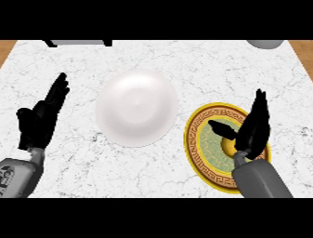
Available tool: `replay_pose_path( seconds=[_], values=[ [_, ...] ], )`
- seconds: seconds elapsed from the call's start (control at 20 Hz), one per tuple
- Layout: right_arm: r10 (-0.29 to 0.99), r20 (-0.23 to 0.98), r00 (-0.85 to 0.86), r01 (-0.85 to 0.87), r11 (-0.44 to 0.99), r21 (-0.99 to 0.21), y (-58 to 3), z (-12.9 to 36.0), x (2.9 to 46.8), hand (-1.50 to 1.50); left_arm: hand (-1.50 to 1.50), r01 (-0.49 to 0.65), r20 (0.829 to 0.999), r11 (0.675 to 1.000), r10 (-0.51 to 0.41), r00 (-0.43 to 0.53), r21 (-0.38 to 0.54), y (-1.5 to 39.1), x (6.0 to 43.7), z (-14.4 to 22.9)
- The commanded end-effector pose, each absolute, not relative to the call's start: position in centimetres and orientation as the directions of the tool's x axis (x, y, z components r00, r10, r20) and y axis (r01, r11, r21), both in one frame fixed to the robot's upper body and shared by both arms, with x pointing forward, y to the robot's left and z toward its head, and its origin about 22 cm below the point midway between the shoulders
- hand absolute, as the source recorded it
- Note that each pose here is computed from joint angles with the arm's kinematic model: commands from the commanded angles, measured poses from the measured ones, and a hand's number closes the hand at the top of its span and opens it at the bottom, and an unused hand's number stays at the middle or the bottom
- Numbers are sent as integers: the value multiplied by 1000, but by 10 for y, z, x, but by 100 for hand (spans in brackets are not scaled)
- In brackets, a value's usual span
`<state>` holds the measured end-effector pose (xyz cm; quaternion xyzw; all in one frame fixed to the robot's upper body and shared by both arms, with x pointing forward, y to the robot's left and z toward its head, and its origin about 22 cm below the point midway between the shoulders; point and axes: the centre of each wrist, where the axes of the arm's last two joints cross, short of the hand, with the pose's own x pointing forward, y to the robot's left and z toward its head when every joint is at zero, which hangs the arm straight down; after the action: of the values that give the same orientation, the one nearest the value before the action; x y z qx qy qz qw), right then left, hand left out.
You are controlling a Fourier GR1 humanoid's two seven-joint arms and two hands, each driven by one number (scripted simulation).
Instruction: Pick the lemon from the plate and place it in the plate
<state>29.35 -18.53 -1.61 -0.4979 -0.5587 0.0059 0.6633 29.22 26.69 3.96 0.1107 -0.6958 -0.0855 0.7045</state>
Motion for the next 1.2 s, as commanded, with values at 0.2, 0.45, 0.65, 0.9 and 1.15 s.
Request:
replay_pose_path(
  seconds=[0.2,0.45,0.65,0.9,1.15],
  values=[
    [519,515,682,248,499,-831,-165,32,302,-150,0,-16,959,959,-281,28,281,270,282,37],
    [500,422,756,150,495,-856,-156,74,291,-150,0,-31,960,960,-279,26,279,264,290,39],
    [478,421,771,141,516,-845,-167,93,271,-150,0,-13,964,964,-266,26,266,261,295,40],
    [459,409,788,111,548,-829,-177,101,285,-150,0,4,964,964,-266,12,266,252,294,25],
    [455,308,835,10,548,-836,-185,74,280,-150,0,-1,959,959,-283,0,283,258,290,44]
  ],
)
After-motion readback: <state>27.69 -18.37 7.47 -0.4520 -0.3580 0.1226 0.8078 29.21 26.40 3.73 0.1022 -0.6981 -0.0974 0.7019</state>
